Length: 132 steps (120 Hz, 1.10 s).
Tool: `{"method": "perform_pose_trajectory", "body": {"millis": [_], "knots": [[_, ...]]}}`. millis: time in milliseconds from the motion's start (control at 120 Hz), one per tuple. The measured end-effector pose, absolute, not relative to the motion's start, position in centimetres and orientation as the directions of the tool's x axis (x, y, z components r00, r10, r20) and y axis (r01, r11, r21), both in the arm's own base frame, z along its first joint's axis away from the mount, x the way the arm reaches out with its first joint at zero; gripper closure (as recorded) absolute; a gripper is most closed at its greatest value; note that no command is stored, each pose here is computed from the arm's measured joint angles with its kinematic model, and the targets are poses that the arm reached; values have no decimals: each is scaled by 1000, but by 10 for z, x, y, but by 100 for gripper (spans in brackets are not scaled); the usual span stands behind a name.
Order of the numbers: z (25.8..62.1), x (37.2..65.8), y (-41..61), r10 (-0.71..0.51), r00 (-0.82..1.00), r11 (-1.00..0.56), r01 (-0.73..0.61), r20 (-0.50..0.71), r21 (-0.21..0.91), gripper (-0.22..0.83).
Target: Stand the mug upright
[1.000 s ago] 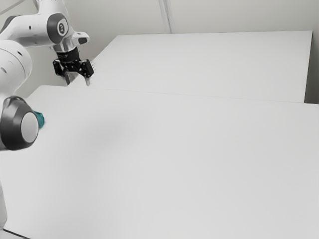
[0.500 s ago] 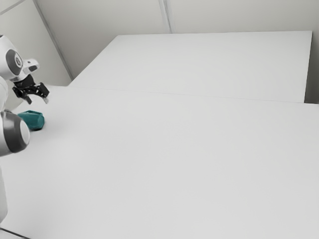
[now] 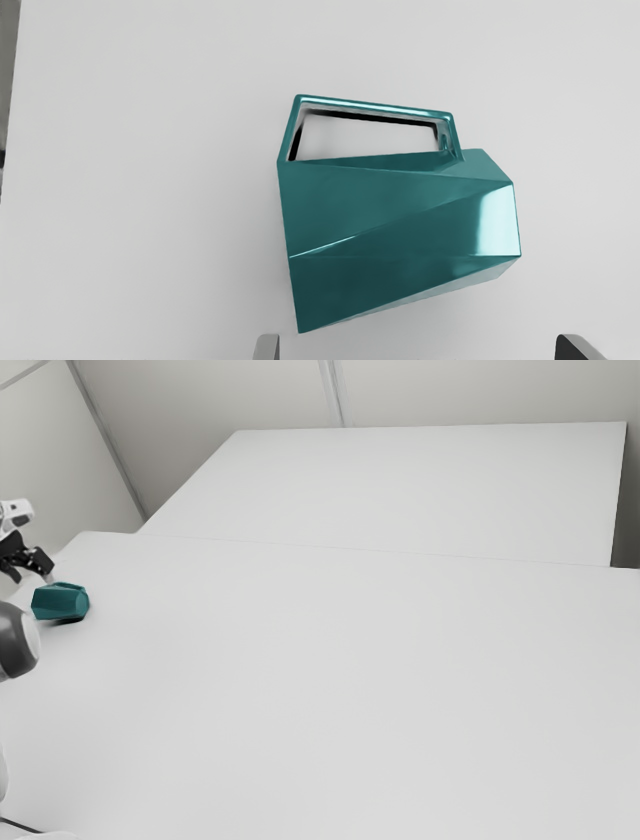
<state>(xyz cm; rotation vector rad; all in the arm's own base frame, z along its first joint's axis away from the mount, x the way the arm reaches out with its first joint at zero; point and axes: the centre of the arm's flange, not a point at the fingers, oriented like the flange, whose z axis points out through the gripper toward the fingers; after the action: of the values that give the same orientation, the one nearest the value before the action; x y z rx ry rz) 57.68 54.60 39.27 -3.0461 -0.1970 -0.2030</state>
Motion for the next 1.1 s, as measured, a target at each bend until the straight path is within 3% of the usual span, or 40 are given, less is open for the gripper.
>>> {"method": "perform_pose_trajectory", "body": {"millis": [200,1100], "knots": [[391,554,572,113,983,-990,125,148,-72,0],[353,517,626,85,920,-994,49,383,102,0]]}}
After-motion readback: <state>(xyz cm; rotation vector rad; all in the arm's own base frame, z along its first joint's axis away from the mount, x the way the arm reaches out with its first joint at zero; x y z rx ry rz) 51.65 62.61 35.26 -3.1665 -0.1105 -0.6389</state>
